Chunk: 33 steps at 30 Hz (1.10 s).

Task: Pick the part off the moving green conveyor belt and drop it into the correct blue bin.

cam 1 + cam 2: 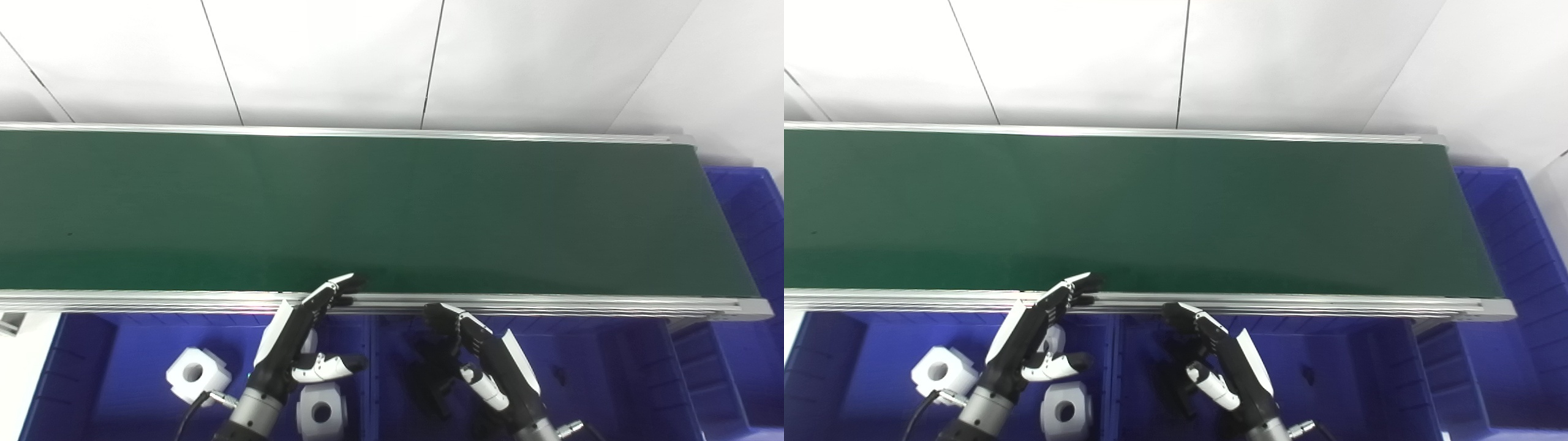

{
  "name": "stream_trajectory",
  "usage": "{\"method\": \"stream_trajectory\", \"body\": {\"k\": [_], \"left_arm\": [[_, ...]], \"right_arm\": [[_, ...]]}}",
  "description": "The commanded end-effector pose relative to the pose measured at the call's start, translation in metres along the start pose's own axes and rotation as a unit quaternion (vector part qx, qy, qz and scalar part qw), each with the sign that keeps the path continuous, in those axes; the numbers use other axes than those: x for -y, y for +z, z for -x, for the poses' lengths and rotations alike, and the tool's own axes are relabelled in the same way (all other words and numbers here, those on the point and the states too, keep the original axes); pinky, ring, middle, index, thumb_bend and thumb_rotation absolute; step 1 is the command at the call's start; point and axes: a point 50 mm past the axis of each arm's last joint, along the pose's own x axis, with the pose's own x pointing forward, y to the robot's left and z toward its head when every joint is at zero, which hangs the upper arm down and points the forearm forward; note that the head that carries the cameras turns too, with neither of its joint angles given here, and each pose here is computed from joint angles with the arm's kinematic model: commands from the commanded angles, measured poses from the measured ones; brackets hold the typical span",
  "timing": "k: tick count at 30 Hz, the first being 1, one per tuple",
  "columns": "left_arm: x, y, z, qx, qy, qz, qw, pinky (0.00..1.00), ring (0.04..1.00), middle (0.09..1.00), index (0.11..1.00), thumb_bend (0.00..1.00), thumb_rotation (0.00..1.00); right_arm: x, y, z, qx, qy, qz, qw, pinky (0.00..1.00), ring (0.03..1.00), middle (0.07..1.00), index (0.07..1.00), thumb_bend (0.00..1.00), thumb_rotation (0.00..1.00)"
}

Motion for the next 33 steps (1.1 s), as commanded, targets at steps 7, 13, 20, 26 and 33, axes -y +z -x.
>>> {"method": "stream_trajectory", "body": {"k": [7, 13, 20, 26, 33], "left_arm": [[-0.007, 0.034, 0.008, 0.033, -0.025, 0.003, 0.999, 0.84, 0.87, 0.864, 0.821, 0.89, 0.69], [-0.012, 0.04, 0.009, 0.029, -0.034, -0.008, 0.999, 0.86, 0.879, 0.864, 0.82, 0.88, 0.7], [-0.014, 0.036, 0.006, 0.027, -0.036, -0.009, 0.999, 0.84, 0.873, 0.866, 0.817, 0.9, 0.73], [-0.014, 0.027, 0.003, 0.016, -0.021, 0.011, 1.0, 0.84, 0.87, 0.864, 0.808, 0.9, 0.74], [-0.013, 0.024, 0.004, 0.01, -0.021, 0.012, 1.0, 0.84, 0.872, 0.863, 0.809, 0.9, 0.76]], "right_arm": [[0.007, 0.017, -0.009, 0.055, -0.005, -0.007, 0.998, 0.81, 0.802, 0.8, 0.798, 0.77, 0.94], [0.008, 0.025, -0.015, 0.054, -0.007, 0.003, 0.999, 0.77, 0.789, 0.791, 0.788, 0.81, 0.96], [0.009, 0.027, -0.016, 0.054, -0.008, 0.002, 0.999, 0.78, 0.796, 0.796, 0.795, 0.8, 0.96], [0.007, 0.028, -0.017, 0.057, -0.01, 0.001, 0.998, 0.79, 0.795, 0.791, 0.793, 0.78, 0.96], [0.007, 0.028, -0.015, 0.053, -0.01, -0.003, 0.999, 0.78, 0.797, 0.795, 0.794, 0.8, 0.95]]}}
